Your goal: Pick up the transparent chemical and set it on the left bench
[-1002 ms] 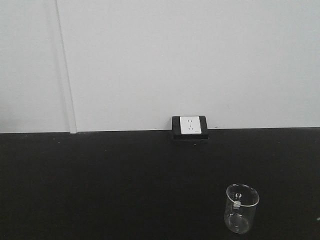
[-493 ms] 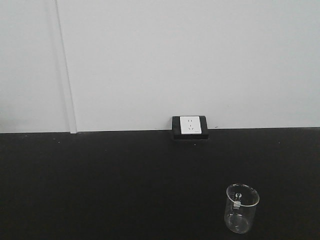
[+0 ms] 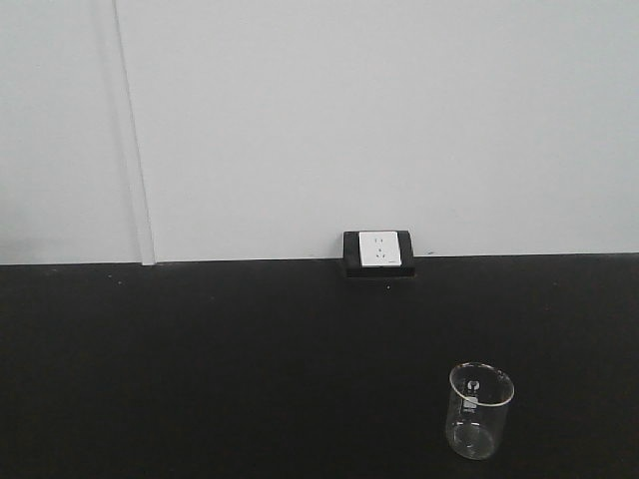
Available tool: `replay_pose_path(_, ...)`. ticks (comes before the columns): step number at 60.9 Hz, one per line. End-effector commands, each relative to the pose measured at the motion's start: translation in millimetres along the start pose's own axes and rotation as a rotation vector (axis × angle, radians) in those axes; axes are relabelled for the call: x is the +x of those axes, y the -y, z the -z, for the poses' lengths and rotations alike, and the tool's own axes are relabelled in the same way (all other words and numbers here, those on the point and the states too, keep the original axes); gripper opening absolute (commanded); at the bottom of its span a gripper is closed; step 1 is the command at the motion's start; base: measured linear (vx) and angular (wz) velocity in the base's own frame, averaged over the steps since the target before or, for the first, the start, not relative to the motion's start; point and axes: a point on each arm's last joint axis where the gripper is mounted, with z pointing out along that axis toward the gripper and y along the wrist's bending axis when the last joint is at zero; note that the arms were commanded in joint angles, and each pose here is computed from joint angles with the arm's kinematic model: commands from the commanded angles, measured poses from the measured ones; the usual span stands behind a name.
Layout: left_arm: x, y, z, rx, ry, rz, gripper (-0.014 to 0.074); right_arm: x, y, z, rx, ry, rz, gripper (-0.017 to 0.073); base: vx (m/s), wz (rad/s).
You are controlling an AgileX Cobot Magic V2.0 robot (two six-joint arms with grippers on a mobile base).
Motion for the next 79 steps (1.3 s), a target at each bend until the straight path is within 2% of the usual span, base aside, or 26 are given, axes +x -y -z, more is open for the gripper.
replay_pose_path(1, -2.8, -0.1, 1.3, -0.002, 0.081, 0.009, -0.0004, -13.1, -1.0, -0.7, -0.021, 0.073, 0.002, -0.0003, -0.08, -0.03)
replay_pose_path(30, -2.8, -0.1, 1.3, -0.002, 0.081, 0.009, -0.0004, -13.0, -0.9, -0.7, -0.021, 0.072, 0.002, -0.0003, -0.21, -0.06)
replay_pose_path(79, -2.8, -0.1, 1.3, -0.002, 0.081, 0.009, -0.0004, -13.0, -0.9, -0.7, -0.020, 0.073, 0.002, -0.0003, -0.37, 0.03)
